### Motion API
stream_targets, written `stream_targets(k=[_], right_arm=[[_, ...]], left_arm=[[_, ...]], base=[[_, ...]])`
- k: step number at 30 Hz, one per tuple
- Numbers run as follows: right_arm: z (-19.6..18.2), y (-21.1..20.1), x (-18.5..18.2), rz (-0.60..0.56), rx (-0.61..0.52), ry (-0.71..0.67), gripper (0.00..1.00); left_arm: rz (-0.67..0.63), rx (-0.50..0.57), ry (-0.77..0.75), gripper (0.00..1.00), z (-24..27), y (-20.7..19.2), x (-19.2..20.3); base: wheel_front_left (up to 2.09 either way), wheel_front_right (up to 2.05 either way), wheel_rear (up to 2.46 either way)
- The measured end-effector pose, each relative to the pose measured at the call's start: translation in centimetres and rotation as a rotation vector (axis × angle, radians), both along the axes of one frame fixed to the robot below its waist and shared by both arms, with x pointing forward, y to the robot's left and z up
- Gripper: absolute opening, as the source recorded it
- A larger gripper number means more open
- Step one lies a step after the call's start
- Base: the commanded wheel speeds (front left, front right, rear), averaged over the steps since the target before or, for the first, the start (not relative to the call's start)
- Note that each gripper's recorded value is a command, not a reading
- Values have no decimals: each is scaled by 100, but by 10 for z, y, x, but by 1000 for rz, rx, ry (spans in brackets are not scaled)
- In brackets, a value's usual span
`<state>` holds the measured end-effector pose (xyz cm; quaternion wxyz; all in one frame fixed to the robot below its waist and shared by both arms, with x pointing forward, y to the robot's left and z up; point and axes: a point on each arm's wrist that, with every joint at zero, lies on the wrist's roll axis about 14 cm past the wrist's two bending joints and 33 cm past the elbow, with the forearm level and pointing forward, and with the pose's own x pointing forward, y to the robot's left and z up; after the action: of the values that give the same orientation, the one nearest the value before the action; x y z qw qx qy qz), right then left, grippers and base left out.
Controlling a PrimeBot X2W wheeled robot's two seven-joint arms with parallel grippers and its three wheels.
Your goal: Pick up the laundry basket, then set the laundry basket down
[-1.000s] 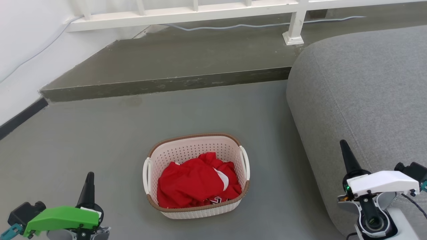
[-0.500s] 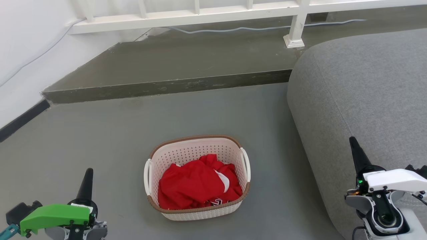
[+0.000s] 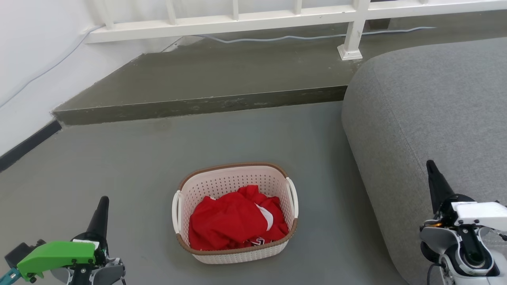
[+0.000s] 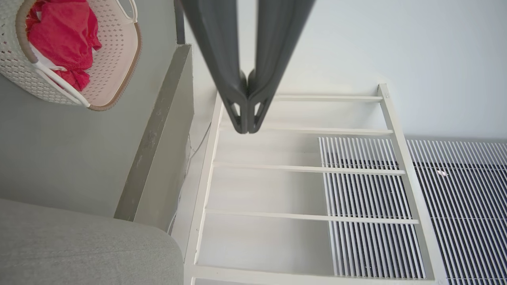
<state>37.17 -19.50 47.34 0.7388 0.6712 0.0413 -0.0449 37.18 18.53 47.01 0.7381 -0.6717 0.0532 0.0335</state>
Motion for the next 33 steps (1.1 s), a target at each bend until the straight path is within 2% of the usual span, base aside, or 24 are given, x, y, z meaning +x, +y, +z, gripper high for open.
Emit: stream_targets(k=[8, 33], right_arm=[[3, -7, 1, -25, 104, -19, 0], [4, -9, 2, -31, 106, -25, 0]], left_arm=[[5, -94, -22, 0, 5, 2, 2], [7, -102, -31, 0, 8, 2, 4]], base=[[0, 0, 0], [0, 0, 0]])
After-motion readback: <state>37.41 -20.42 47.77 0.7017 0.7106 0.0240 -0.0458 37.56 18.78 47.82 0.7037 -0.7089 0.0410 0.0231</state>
